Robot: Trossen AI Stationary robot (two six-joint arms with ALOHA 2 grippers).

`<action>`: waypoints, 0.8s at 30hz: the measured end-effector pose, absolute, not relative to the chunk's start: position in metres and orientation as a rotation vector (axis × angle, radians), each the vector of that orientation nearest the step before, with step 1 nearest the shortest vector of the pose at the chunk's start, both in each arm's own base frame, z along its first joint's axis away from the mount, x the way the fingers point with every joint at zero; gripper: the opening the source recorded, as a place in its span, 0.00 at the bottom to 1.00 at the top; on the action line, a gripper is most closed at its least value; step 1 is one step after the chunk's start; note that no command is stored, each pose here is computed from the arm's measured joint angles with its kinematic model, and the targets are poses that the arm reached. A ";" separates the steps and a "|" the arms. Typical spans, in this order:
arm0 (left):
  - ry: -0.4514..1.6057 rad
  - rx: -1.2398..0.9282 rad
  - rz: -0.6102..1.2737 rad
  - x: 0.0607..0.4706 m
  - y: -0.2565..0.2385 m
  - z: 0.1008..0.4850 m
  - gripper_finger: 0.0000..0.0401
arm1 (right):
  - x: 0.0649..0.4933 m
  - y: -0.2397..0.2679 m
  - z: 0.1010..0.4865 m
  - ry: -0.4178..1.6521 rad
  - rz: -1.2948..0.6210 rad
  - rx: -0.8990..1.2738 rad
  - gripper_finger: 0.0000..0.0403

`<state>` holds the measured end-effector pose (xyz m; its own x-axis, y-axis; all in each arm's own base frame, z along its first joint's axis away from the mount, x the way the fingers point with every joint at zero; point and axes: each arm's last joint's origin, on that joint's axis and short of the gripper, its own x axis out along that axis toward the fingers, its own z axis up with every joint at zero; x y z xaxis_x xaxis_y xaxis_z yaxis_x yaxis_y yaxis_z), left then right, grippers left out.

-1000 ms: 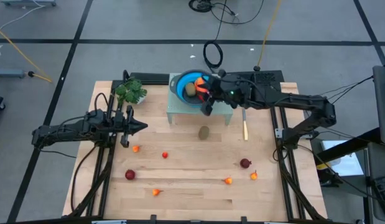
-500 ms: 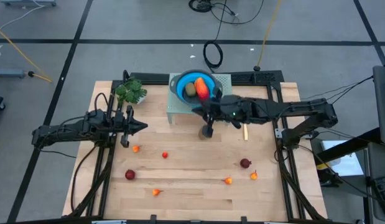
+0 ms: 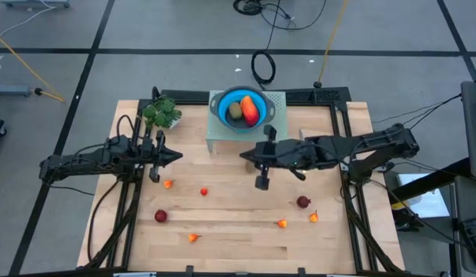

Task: Pick & Place Fruit
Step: Put the peach into the colander on the shelf

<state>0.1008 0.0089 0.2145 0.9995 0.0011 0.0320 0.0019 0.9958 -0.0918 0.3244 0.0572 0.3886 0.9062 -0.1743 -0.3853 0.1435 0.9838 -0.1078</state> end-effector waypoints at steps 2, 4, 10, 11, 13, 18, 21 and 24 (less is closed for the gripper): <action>-0.032 -0.075 0.000 0.101 0.009 0.215 0.02 | 0.321 0.058 0.388 0.430 -0.108 -0.076 0.00; -0.032 -0.073 -0.001 0.101 0.009 0.215 0.02 | 0.321 0.055 0.389 0.434 -0.067 -0.066 0.00; -0.033 -0.087 -0.001 0.101 0.009 0.215 0.02 | 0.307 0.045 0.394 0.448 -0.010 -0.093 0.00; -0.034 -0.089 0.000 0.101 0.009 0.215 0.02 | 0.302 0.044 0.395 0.450 -0.009 -0.095 0.00; -0.034 -0.104 0.011 0.101 0.009 0.215 0.02 | 0.293 0.041 0.398 0.435 0.002 -0.091 0.00; -0.042 -0.112 0.066 0.101 0.011 0.215 0.02 | 0.262 0.036 0.394 0.396 0.014 -0.082 0.00; -0.045 -0.113 0.082 0.101 0.011 0.215 0.02 | 0.243 0.033 0.390 0.333 0.028 -0.070 0.00; -0.065 -0.131 0.105 0.101 0.012 0.217 0.02 | 0.224 0.030 0.382 0.273 0.027 -0.053 0.00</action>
<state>0.1005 0.0119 0.2169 0.9924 0.1087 0.0575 -0.1002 0.9859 -0.1337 0.2236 0.0302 0.3823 0.9627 0.0192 -0.2699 -0.0335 0.9983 -0.0486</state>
